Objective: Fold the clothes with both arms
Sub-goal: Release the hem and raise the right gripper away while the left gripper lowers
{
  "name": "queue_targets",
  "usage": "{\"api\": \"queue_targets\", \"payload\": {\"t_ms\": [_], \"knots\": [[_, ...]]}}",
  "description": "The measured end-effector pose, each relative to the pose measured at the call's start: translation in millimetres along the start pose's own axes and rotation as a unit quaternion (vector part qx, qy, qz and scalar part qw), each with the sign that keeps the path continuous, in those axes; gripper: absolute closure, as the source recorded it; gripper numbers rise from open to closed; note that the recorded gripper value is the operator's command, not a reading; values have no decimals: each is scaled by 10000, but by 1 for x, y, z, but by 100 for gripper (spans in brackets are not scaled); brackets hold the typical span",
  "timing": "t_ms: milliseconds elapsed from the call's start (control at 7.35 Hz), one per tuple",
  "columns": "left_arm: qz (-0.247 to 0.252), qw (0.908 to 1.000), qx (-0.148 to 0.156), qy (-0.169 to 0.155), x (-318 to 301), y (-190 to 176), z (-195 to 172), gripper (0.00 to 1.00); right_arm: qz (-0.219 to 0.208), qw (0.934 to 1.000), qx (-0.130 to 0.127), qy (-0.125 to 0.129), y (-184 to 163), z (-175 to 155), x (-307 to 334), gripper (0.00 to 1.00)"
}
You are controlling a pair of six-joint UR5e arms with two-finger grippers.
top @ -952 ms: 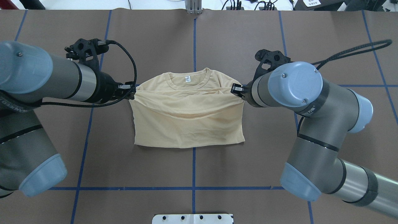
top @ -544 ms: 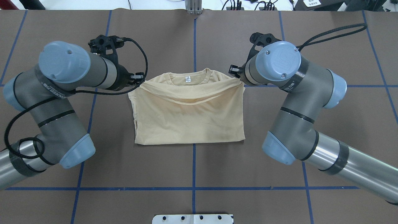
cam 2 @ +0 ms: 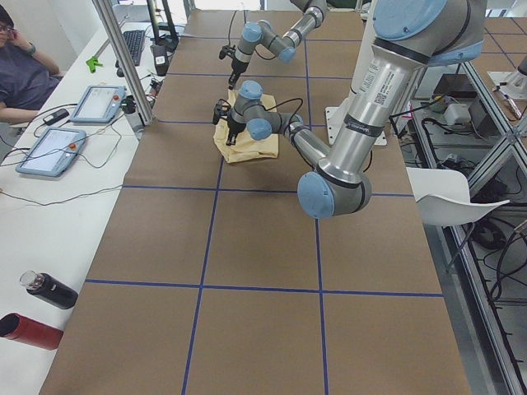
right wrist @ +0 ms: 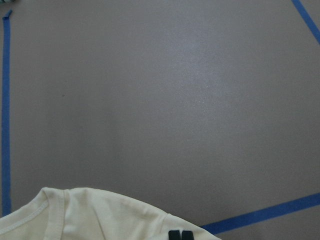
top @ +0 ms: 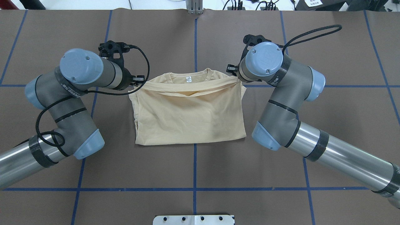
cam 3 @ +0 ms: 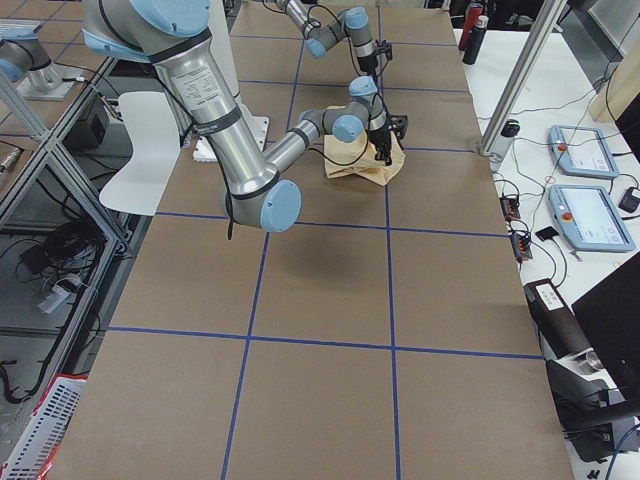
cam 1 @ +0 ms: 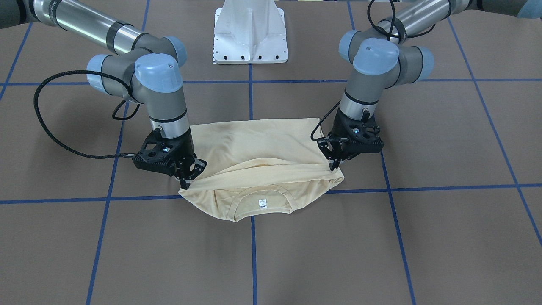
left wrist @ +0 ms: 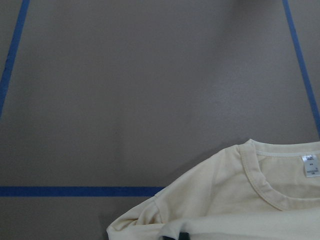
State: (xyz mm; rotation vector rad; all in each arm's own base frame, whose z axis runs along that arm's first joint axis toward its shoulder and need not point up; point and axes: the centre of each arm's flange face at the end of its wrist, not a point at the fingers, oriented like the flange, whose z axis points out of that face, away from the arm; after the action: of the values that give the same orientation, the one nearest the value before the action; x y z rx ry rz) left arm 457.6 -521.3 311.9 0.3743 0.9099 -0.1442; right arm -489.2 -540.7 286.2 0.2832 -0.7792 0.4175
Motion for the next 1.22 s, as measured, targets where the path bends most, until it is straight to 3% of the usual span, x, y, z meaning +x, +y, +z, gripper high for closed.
{"api": "queue_targets", "payload": {"t_ms": [136,272,408,816,1088,1224], "knots": [[114,9999,10,27,0,-2,7,77,-22,10000,-1,19,-2,2,1,100],[212,9998,25,48,0,-5,7,1,-32,10000,-21,14,-7,1,3,53],[330,9994,67,93,-1,-11,4,0,-21,10000,-82,-10,-16,-1,6,1],[624,9945,-119,834,-13,-18,-23,0,-144,9991,-379,-122,-34,-10,13,0],[833,9904,-374,1040,-40,2,-43,0,-573,9937,-916,-280,-48,-16,30,1],[950,9869,-549,1178,-49,14,-55,0,-834,9893,-1123,-410,-56,-22,38,7]]}}
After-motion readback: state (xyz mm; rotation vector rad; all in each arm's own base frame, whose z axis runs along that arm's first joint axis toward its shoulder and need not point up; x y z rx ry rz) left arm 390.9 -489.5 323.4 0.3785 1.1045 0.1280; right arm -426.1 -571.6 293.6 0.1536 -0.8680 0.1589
